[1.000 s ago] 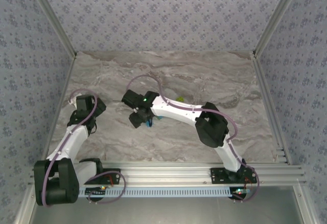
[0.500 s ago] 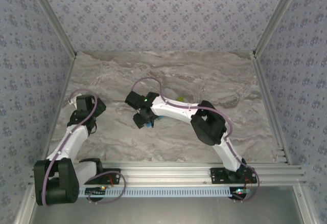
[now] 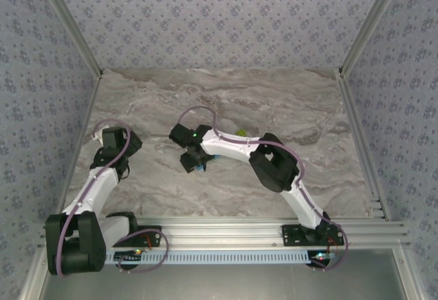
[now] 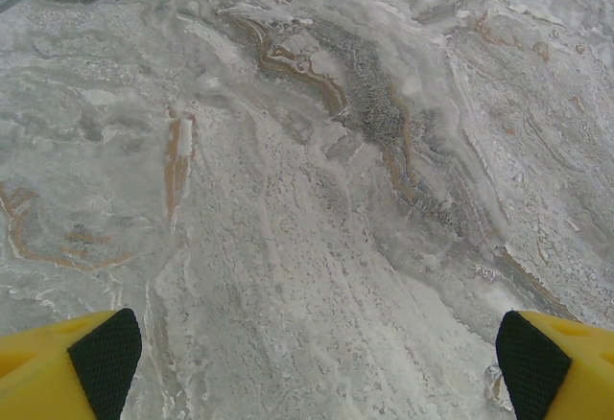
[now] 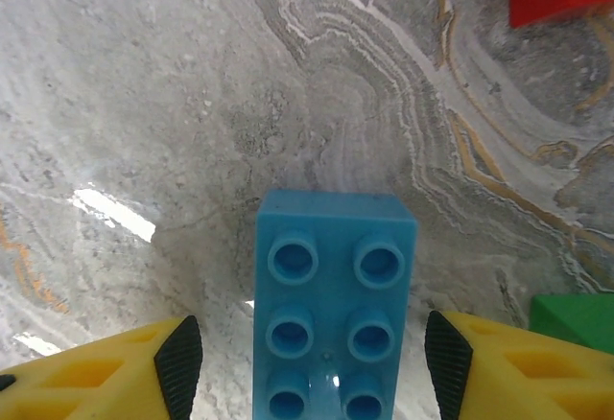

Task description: Assemble a carrot with lego

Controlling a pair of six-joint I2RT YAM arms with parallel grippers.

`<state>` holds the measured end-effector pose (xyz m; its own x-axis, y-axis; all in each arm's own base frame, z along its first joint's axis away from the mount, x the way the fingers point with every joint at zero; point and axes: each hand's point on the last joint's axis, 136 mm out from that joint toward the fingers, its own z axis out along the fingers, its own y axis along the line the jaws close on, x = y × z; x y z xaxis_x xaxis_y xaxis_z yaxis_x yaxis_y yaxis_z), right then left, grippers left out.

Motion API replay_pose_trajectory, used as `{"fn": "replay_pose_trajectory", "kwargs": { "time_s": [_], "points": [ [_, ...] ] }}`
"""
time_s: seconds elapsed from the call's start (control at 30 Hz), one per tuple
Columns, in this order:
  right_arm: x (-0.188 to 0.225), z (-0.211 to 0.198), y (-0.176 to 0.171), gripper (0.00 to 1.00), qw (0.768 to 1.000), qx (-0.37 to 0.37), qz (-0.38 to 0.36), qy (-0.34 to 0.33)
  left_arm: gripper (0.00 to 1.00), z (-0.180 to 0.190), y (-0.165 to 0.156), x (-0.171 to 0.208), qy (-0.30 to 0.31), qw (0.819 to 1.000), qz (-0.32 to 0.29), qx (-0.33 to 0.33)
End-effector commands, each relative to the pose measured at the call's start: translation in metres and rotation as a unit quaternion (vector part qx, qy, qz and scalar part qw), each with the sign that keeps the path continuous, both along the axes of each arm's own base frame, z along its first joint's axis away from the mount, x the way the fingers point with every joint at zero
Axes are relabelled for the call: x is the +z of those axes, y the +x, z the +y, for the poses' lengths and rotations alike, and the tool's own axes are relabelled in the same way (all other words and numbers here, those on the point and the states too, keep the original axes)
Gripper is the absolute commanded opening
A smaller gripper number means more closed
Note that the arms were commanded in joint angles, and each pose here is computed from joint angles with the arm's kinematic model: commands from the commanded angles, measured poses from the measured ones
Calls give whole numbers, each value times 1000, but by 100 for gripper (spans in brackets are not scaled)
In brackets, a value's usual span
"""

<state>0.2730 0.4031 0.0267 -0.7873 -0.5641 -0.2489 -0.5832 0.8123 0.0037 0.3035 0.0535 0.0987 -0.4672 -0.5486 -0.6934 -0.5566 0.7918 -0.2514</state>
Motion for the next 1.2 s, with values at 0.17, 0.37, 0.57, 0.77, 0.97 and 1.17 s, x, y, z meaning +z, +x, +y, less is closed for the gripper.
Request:
{"fn": "replay_pose_trajectory", "kwargs": {
  "time_s": [0.17,0.37,0.57,0.77,0.97,1.17],
  "points": [
    [-12,-2,-1,61,1000,-1,9,-8,98,3,3,4,5,1000,-5,2],
    [-4,3,-3,44,1000,11,3,-2,96,-1,2,2,-1,1000,-5,-6],
    [28,8,-7,36,999,30,-16,4,94,-25,-7,6,-26,998,-15,-62],
    [92,8,-6,35,997,45,-53,32,93,-55,-39,33,-31,988,-62,-137],
    [132,-17,3,34,997,37,-68,26,92,-95,-55,58,-57,958,-154,-234],
    [127,-55,17,34,998,13,-56,3,89,-149,-57,54,-104,921,-133,-352]
  ]
}}
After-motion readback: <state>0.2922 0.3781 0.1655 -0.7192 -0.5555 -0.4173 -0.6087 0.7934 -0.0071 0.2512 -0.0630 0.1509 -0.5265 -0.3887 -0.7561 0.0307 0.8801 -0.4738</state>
